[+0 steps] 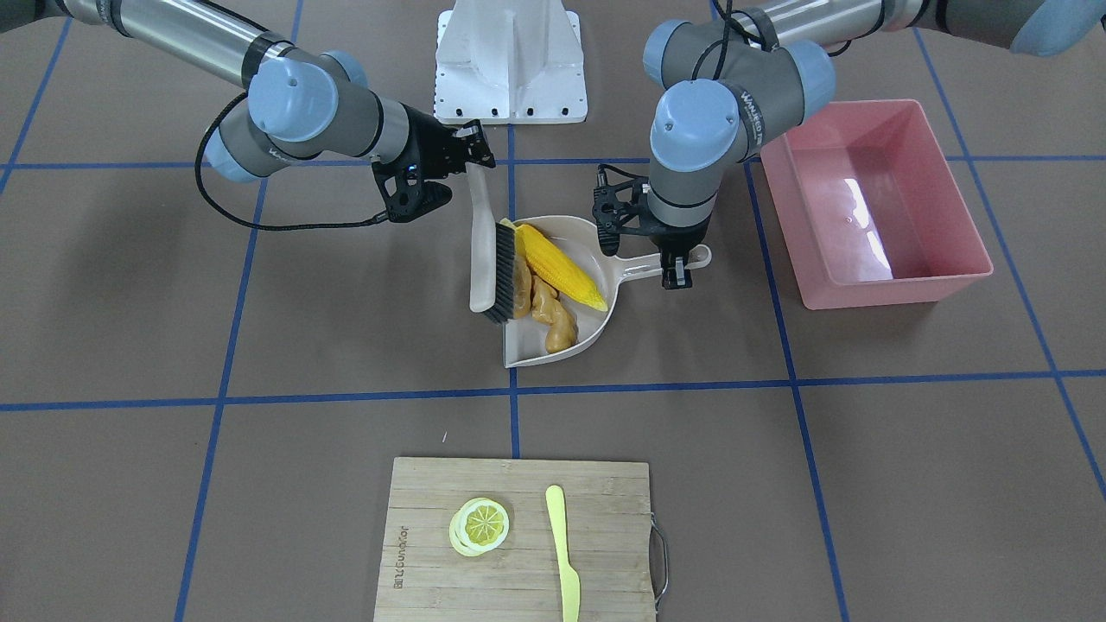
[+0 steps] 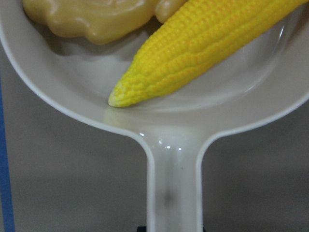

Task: Sweep and dump trash into bin
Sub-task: 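Sweep the corn and ginger into the dustpan with the right gripper's brush, then lift the brush back away from the dustpan with the right gripper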

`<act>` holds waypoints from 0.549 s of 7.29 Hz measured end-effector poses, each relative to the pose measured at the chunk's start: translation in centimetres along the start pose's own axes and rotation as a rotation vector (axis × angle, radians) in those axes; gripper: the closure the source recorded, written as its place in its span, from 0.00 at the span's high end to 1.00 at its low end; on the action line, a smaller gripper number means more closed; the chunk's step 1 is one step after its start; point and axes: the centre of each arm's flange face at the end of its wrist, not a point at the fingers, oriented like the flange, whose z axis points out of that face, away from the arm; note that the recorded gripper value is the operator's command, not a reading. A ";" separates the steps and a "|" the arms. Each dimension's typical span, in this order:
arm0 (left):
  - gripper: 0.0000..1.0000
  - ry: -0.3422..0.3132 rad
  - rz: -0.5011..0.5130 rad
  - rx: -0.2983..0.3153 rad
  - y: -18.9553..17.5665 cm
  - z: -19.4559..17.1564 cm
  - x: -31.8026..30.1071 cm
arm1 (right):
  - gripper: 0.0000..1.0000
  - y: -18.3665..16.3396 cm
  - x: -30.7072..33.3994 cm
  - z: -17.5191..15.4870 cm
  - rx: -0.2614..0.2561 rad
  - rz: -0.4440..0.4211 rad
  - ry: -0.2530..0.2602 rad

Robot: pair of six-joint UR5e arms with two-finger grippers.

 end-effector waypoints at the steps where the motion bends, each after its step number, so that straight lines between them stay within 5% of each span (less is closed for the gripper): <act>1: 0.00 0.000 0.004 0.031 -0.2 -0.5 -0.1 | 0.00 -0.1 -0.6 -2.2 0.009 0.021 0.009; 4: 0.00 0.009 0.011 0.089 -0.3 -1.2 -0.3 | 0.00 -0.1 0.1 -7.7 0.035 0.063 0.024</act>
